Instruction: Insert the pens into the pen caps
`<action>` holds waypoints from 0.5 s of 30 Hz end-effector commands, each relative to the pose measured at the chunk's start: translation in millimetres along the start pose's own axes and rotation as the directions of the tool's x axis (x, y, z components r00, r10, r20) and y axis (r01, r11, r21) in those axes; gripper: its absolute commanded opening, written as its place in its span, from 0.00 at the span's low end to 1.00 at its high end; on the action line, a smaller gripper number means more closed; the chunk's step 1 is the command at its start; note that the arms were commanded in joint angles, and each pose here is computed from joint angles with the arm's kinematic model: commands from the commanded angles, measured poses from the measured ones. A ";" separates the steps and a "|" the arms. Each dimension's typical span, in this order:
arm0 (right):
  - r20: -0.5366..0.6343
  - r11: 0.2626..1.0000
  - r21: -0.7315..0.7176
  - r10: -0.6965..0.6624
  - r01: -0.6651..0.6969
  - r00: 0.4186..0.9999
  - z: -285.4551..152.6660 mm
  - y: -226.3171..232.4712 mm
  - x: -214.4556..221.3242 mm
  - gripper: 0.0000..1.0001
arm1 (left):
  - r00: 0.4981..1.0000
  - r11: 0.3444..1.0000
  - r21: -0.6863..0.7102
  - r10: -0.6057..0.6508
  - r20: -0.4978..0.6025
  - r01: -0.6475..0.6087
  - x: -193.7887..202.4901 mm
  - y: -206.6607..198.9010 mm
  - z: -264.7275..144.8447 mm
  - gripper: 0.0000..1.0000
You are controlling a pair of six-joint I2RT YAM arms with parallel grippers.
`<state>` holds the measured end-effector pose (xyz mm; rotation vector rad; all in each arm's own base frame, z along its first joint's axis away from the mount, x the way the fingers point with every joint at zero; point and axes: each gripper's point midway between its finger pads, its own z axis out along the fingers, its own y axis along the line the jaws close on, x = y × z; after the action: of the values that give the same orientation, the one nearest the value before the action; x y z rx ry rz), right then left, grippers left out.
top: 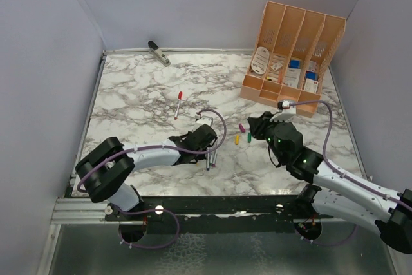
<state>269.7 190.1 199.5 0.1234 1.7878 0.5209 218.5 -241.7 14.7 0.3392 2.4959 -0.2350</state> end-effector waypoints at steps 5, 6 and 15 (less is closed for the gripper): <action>-0.001 1.000 -0.002 0.028 -0.028 1.000 -5.5 -1.5 -1.8 0.23 | 0.960 0.991 -0.113 0.040 -0.278 -0.074 90.4 31.4 3.3 0.00; -0.003 1.000 -0.004 0.028 -0.028 1.000 -5.4 -1.3 -0.9 0.23 | 0.960 0.991 -0.111 0.042 -0.276 -0.075 89.7 30.6 3.5 0.00; -0.087 0.991 -0.130 -0.024 0.013 0.996 -4.4 18.6 21.0 0.21 | 0.998 0.997 -0.026 0.066 -0.019 -0.066 13.7 4.9 -22.7 0.00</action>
<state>265.1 195.1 198.5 0.1038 1.8029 0.5584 215.6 -245.8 18.7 0.3261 2.4674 -0.2112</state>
